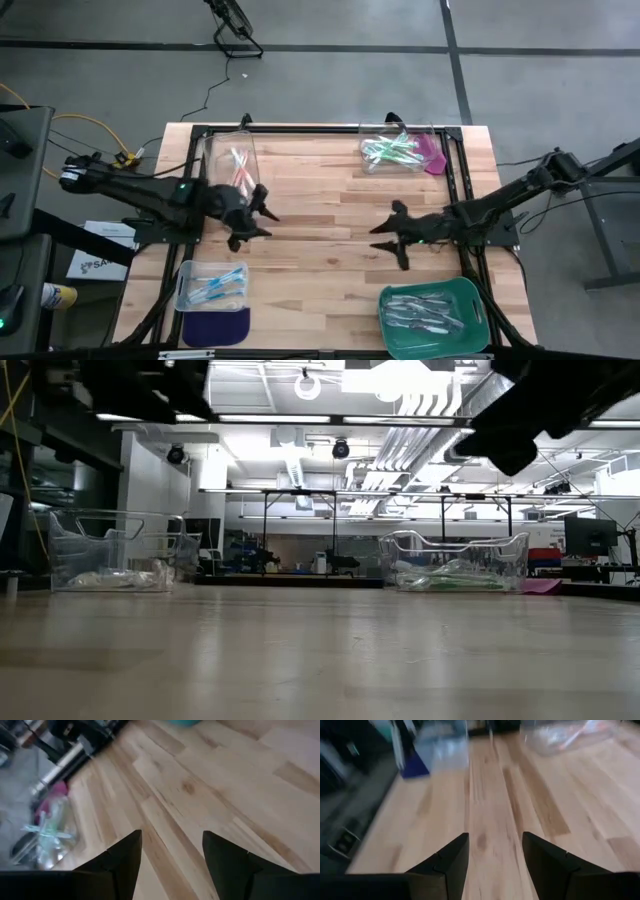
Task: Pick & Place Toothbrushes
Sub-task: Return to Home Position
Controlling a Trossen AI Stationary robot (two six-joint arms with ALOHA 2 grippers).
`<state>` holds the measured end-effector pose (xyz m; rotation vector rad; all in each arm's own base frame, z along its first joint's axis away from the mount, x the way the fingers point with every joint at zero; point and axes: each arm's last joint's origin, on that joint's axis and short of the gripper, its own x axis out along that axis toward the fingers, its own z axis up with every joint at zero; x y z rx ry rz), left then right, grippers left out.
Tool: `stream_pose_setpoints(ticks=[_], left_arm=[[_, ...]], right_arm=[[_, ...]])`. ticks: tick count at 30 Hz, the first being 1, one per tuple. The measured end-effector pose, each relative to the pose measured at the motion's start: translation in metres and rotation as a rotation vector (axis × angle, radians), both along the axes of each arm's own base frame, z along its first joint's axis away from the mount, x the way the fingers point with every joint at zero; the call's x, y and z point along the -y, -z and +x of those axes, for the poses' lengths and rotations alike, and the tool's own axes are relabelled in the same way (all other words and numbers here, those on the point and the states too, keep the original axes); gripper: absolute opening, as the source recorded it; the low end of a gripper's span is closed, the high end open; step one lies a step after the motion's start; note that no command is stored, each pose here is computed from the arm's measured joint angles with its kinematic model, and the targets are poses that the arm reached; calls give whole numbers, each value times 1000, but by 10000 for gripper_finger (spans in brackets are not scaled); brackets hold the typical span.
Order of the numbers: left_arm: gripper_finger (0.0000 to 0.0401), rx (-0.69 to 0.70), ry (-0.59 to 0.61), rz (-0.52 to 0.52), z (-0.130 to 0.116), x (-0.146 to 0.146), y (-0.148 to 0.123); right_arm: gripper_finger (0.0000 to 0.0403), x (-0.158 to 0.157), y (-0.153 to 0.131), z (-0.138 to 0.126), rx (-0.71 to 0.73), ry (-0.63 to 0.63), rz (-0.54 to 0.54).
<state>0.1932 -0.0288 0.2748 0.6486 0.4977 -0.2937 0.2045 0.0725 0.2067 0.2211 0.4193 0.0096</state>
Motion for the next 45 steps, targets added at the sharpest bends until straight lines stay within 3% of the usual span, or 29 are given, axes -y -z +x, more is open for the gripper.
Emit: stream_pose_setpoints(ticks=[4, 12, 17, 22, 27, 33, 37, 41, 45], left_arm=[[203, 138, 9, 12, -14, 9, 1], [203, 334, -25, 6, -35, 5, 22], [203, 384, -33, -17, -49, 1, 31], [203, 475, -55, -23, -64, -3, 50], [203, 507, -67, -74, -76, -6, 72], [203, 551, -131, -123, -83, -9, 103], [203, 573, -204, -115, -84, -11, 102], [203, 588, -216, -77, -84, -12, 101], [203, 611, -253, -63, -85, -13, 99]], right_arm=[[177, 16, 0, -27, 128, -13, 81], [177, 41, 2, -65, 294, 6, 92], [177, 49, 0, -78, 300, 33, 63], [177, 55, -4, -84, 421, 60, 32], [177, 58, 19, -85, 545, 76, 45], [177, 62, 27, -85, 526, 109, 34], [177, 68, 28, -85, 517, 163, 8], [177, 76, 42, -86, 378, 210, 46], [177, 80, 43, -90, 374, 209, 81]])
